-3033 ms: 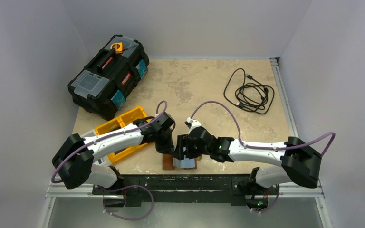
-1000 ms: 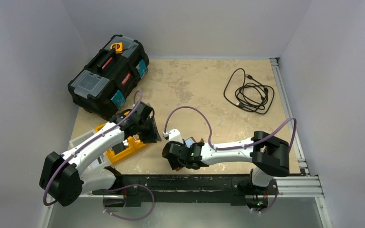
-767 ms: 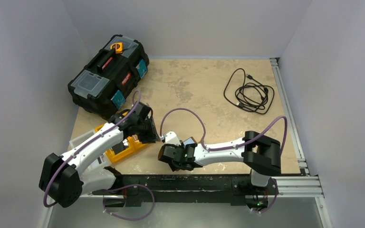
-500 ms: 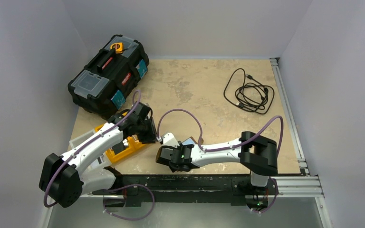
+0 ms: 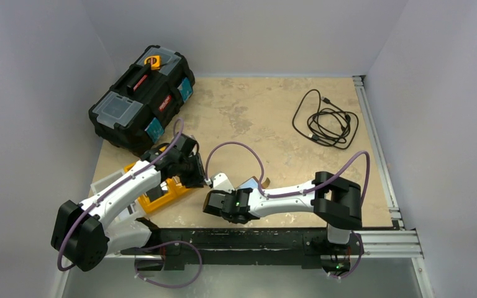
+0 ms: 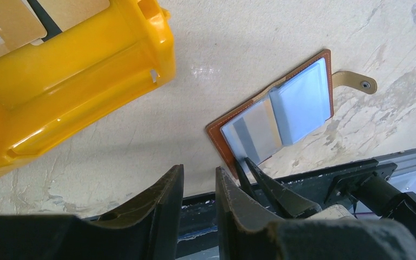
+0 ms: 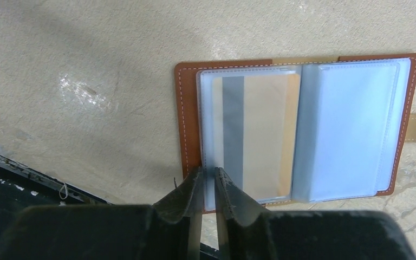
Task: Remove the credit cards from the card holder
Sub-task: Remove the credit card from the card holder.
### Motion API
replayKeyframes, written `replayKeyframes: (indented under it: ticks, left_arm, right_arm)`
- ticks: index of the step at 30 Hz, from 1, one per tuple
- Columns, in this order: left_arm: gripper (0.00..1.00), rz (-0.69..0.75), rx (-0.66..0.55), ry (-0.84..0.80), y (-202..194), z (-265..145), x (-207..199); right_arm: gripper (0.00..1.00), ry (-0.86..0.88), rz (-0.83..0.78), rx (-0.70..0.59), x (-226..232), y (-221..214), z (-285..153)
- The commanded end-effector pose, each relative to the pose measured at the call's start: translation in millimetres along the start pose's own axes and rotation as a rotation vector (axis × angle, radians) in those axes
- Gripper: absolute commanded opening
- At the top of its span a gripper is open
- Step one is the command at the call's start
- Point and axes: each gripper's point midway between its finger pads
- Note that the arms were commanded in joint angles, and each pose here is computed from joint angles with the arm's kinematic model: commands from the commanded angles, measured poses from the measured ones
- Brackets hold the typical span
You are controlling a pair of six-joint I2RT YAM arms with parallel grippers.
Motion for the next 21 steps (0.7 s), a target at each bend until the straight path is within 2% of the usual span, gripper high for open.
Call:
replayKeyframes:
  ticks: [1, 7, 14, 21]
  left_arm:
    - [0.27, 0.024, -0.003, -0.038, 0.9, -1.2, -3.5]
    - [0.27, 0.028, 0.009, -0.049, -1.9, 0.5, -3.6]
    - [0.26, 0.032, 0.049, -0.084, -9.5, 6.7, -6.8]
    - [0.21, 0.039, 0.1, -0.113, -23.1, 17.7, -11.4]
  right_arm:
    - [0.09, -0.008, 0.042, -0.058, -1.8, 23.0, -14.2]
    - [0.0, -0.044, 0.074, -0.07, -10.5, 27.6, -18.8]
    - [0.0, -0.067, 0.118, -0.1, -22.4, 39.5, -31.3]
    - [0.0, -0.085, 0.157, -0.105, -34.0, 46.1, -36.1]
Point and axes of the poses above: each gripper's point midway between its finger pads, its own z axis out along the fingers, its own x axis along the line the jaws close on, y = z × x, and after that the axes turned 12 degrees about -z, right-handed
